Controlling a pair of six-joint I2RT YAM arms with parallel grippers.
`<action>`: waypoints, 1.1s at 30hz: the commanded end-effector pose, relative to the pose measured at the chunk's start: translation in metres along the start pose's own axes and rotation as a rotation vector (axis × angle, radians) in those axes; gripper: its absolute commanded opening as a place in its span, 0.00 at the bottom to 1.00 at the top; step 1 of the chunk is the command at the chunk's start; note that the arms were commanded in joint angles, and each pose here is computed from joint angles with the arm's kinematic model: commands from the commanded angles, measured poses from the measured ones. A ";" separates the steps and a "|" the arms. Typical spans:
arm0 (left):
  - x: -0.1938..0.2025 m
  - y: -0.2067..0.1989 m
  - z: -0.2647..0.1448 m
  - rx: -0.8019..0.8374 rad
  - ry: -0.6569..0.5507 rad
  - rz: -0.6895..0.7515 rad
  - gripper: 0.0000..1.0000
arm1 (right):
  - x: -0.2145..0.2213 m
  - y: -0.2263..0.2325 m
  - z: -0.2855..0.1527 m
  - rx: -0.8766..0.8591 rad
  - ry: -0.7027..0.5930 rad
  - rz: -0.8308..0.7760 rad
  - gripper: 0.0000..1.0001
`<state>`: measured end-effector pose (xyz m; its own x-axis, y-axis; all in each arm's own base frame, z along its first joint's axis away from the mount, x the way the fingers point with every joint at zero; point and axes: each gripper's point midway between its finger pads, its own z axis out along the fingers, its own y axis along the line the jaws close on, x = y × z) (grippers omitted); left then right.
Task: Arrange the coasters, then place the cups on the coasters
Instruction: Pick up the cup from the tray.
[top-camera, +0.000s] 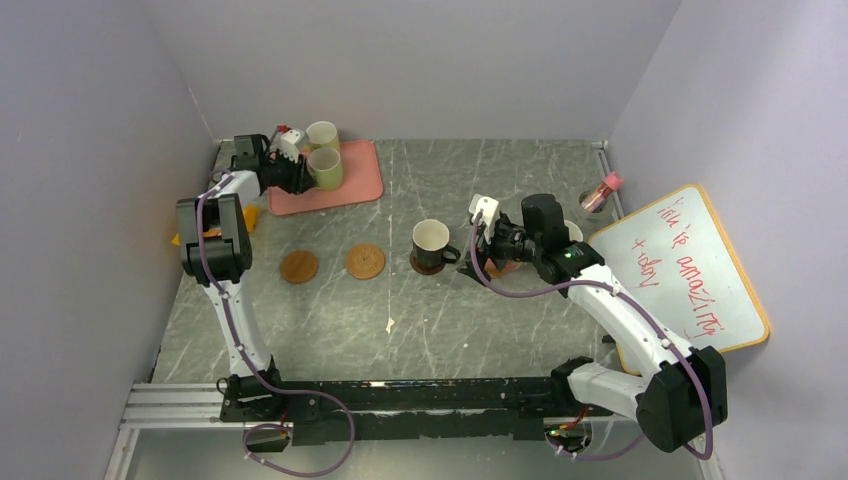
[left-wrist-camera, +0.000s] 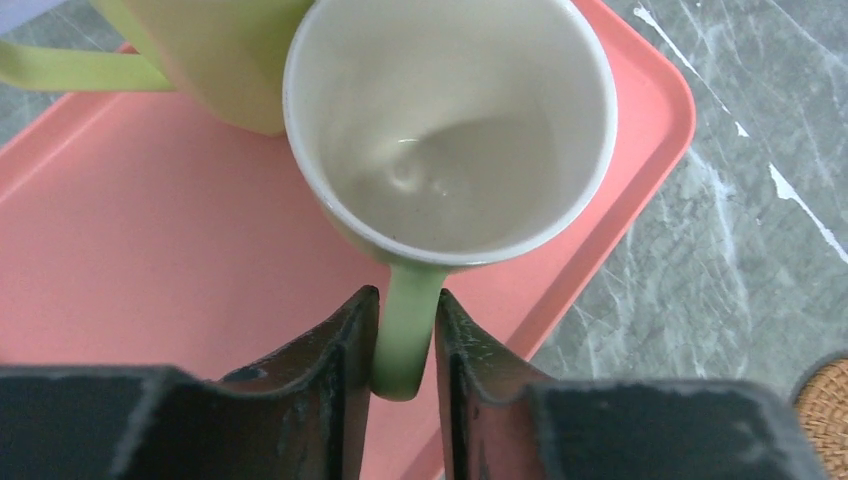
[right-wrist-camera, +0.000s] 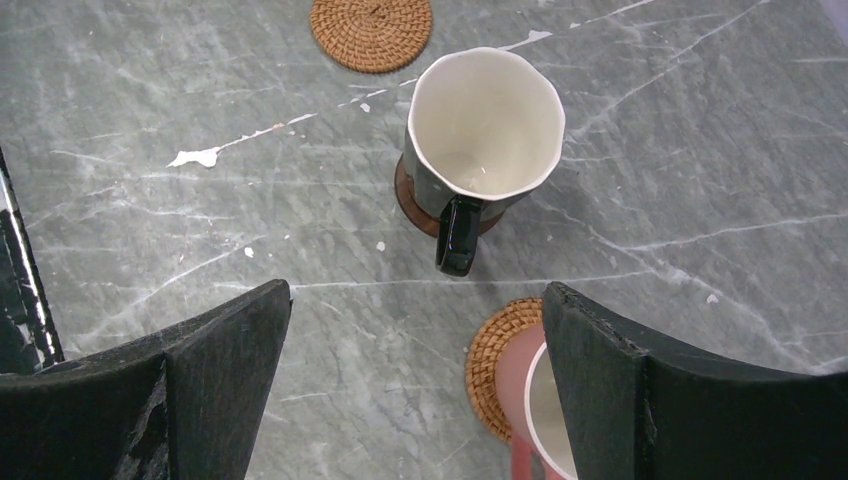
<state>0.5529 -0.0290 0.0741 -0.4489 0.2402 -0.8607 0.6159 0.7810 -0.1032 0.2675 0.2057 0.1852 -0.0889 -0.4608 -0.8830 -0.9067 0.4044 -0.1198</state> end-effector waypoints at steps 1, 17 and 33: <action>-0.008 -0.013 -0.001 0.052 -0.018 0.025 0.27 | -0.013 0.000 -0.002 -0.005 -0.052 -0.038 1.00; -0.035 -0.025 -0.026 -0.029 -0.111 -0.050 0.05 | -0.014 0.000 -0.003 -0.005 -0.057 -0.040 1.00; -0.045 -0.031 -0.061 -0.169 -0.144 -0.111 0.05 | -0.016 -0.001 -0.005 0.011 -0.066 -0.043 1.00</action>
<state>0.5022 -0.0332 0.0853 -0.5494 0.0873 -0.8310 0.4669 0.8568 -0.2187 0.2663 0.2065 0.1849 -0.0868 -0.4573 -0.8851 -0.9094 0.3990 -0.1170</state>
